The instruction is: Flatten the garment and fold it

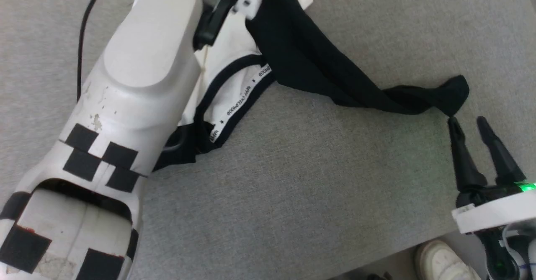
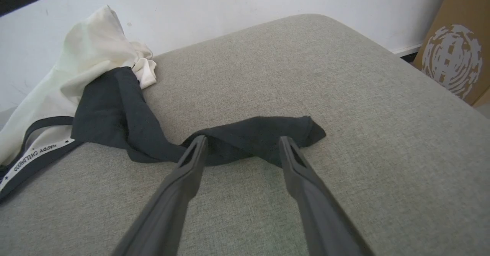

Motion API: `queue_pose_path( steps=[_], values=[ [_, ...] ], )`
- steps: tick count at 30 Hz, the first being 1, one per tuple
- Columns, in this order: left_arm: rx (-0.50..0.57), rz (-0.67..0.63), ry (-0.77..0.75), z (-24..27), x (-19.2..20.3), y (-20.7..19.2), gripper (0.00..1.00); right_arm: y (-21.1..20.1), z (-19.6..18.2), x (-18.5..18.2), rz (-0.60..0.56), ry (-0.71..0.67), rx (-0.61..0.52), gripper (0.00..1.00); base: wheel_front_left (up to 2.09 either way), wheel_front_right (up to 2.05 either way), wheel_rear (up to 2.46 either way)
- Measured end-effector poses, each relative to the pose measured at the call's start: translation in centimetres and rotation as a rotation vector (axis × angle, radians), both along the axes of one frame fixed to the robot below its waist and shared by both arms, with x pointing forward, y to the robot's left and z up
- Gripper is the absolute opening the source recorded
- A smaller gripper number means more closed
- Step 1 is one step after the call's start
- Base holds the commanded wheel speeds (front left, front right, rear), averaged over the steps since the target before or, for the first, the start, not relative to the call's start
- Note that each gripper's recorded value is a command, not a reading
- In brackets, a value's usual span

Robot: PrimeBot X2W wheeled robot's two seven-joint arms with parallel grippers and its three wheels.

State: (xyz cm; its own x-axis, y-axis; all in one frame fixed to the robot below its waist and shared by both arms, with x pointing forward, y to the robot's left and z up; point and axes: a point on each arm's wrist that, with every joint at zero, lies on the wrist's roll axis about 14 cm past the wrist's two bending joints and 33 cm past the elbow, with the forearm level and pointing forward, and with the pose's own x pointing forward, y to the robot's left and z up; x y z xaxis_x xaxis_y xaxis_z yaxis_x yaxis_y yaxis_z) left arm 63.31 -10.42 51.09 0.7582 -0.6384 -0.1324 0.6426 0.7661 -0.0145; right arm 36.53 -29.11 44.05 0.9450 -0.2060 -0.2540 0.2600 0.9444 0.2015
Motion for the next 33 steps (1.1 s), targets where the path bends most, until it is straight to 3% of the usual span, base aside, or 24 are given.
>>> queue_pose_path(
  steps=[4, 8, 11, 16, 23, 28, 33],
  values=[
    [-0.174, -0.036, -0.152, 6.7, -1.5, -0.5, 1.00, 0.0, 0.8, -0.4, 0.006, -0.011, -0.008, 1.00, 0.00, 0.00, 0.00],
    [-0.266, -0.051, -0.245, 9.7, -4.9, 0.6, 1.00, 0.9, 1.7, -0.7, 0.024, -0.026, -0.006, 1.00, 0.00, 0.00, 0.00],
    [-0.308, 0.010, -0.301, 10.7, -7.4, 3.4, 1.00, 1.9, 2.4, -0.8, 0.048, -0.041, 0.003, 1.00, 0.00, 0.00, 0.00],
    [-0.324, 0.220, -0.352, 10.1, -11.7, 10.7, 1.00, 4.0, 3.7, -0.9, 0.092, -0.073, 0.032, 1.00, 0.00, 0.00, 0.00],
    [-0.211, 0.524, -0.285, 5.2, -20.0, 19.6, 1.00, 5.8, 5.1, -1.2, 0.135, -0.107, 0.059, 1.00, 0.00, 0.00, 0.00],
    [-0.166, 0.626, -0.181, 2.1, -24.4, 22.0, 1.00, 6.4, 5.6, -0.9, 0.168, -0.114, 0.044, 1.00, 0.00, 0.00, 0.00],
    [-0.206, 0.661, -0.146, 1.7, -25.4, 22.4, 1.00, 5.8, 6.3, 0.3, 0.232, -0.081, -0.059, 1.00, 0.00, 0.00, 0.00]
  ],
)
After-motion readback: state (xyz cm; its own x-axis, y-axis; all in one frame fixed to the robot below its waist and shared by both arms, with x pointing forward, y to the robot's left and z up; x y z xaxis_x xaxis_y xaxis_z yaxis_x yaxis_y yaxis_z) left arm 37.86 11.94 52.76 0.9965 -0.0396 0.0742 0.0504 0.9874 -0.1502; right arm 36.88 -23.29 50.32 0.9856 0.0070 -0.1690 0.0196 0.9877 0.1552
